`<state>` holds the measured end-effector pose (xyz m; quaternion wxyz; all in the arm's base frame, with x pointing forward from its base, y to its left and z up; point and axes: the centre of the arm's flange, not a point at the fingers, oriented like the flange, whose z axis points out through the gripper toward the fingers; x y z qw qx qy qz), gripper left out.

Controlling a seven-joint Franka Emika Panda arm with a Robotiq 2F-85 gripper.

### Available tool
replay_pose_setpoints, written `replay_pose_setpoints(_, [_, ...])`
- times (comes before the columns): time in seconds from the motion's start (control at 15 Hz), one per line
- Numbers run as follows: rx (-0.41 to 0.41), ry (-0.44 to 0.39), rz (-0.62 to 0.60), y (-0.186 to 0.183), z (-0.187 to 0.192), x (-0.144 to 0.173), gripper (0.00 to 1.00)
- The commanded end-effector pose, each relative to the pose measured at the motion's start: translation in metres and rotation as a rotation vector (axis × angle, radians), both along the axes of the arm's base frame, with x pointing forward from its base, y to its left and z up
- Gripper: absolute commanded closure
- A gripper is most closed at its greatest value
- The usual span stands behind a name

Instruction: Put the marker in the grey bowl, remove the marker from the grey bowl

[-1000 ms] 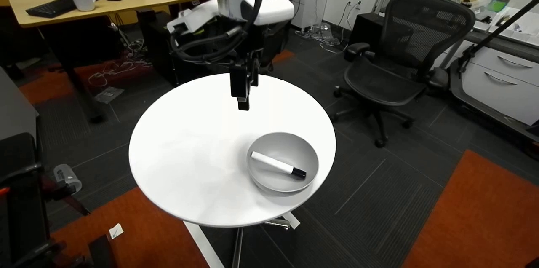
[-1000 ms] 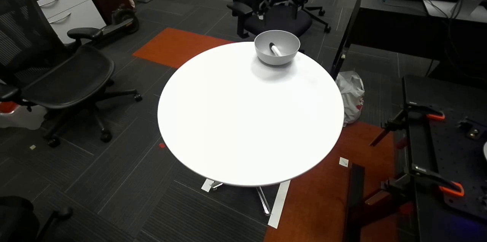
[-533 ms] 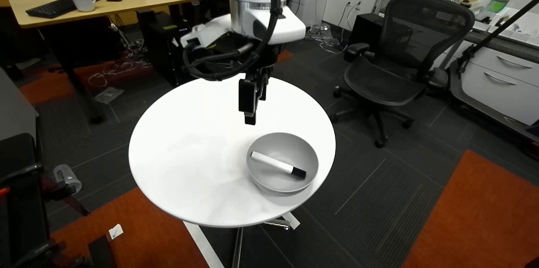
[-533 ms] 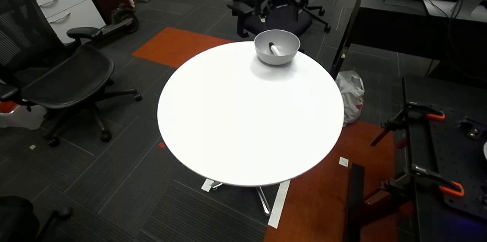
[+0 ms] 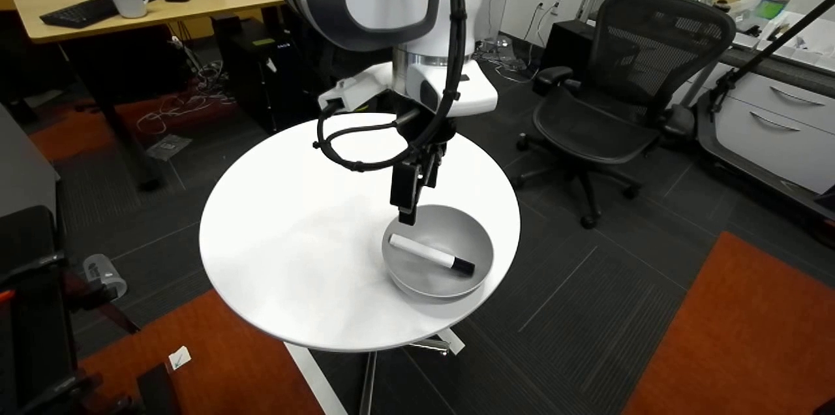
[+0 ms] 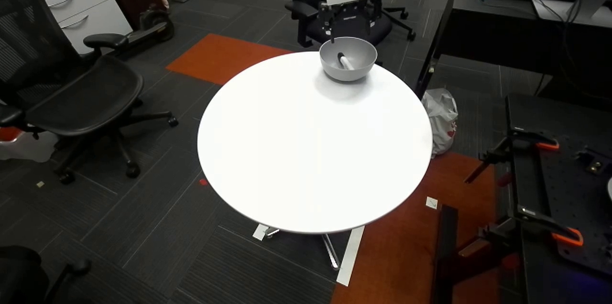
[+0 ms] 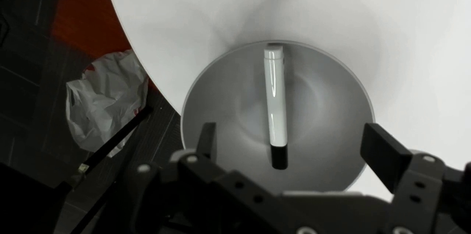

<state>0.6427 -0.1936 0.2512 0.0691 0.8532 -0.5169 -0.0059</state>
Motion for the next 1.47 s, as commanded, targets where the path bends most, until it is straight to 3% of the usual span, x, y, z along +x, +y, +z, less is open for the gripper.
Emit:
replay_pose_setpoints(0.0, [0.025,0.032,-0.089,-0.009,-0.022,0.011,0.0])
replay_pose_setpoints(0.47, [0.062,0.036,-0.211,-0.034,-0.057,0.008,0.0])
replay_pose_setpoints(1.4, [0.034,0.046,-0.286,-0.048,-0.094,0.032,0.0])
